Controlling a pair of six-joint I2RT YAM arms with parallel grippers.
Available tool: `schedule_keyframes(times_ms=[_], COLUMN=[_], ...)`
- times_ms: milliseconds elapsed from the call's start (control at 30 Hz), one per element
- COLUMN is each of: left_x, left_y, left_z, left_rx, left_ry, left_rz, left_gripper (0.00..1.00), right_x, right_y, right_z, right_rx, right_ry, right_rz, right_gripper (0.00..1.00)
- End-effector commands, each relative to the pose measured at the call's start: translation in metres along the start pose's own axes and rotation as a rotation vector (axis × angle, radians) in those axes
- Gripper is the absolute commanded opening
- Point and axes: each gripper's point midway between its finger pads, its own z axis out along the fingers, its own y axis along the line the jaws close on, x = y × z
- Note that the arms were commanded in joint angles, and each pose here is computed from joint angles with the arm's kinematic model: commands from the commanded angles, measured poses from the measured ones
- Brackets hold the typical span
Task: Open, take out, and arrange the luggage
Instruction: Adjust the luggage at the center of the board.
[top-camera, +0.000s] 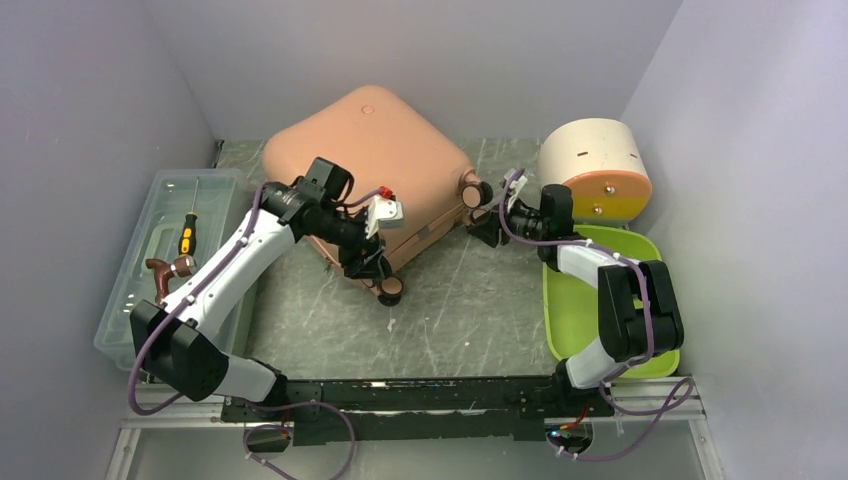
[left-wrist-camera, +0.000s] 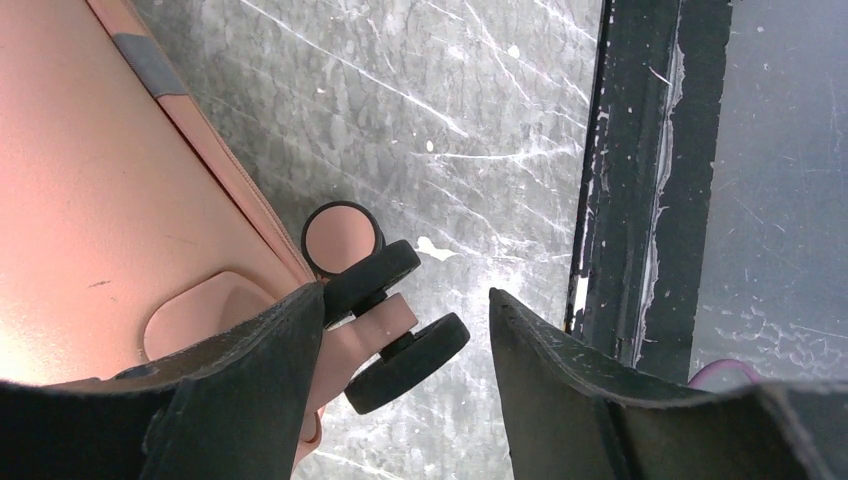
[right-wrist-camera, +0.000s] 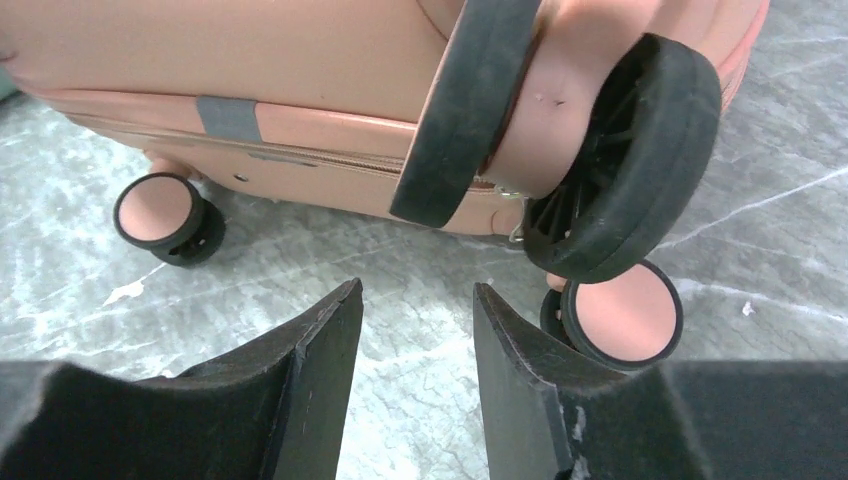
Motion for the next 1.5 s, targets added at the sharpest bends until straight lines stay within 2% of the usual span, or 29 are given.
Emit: schedule_keyframes(times_ms=[0,67,267,367,533,733,900,1200,1467], left_x=[0.056,0.060,0.069,0.074,0.087,0.095,0.101,0.101,0.112], left_y=[-0.016,-0.016,-0.014,-0.012,-0.010,-0.006,0.001,0.014,0.015], left_z=[-0.014,-0.016,-0.022,-0.026,-0.032,-0.040,-0.047,-0.069,-0.081], left_rx=[0.014,0.014,0.004,-0.003,-0.015,-0.041,-0.067,-0.153,-0.163], left_ry=[0.171,0.174,0.188,0.190,0.203,0.204,0.205,0.185,0.173], left_rz=[-0.178,-0.188,-0.202,-0.213,-0.232,-0.245,-0.256,-0.260,-0.307], left_gripper=[0.66,0.65,0.64,0.63,0.61,0.60,0.60,0.55,0.55], right_x=[-0.018,-0.013,-0.013,-0.014,-0.008,-0.002,0.001,-0.001,0.003], right_y=[0.014,0.018,0.005,-0.002,0.002,0.014,0.013,0.005,0.013], right_z=[-0.005,-0.007,-0.008,-0.007,-0.006,-0.012,-0.016,-0.006,0.014], right_rx=[-0.146,-0.181,-0.097,-0.082,-0.161,-0.237,-0.227,-0.205,-0.235], right_ry=[-0.085,-0.073,-0.056,-0.065,-0.049,0.010,0.061,0.015,0.018], right_rz=[0.010,0.012,-0.007,0.048,0.157,0.111,0.091,0.109,0.144], right_gripper=[0.47,0.47,0.47,0.47,0.47,0.41,0.39,0.43,0.44])
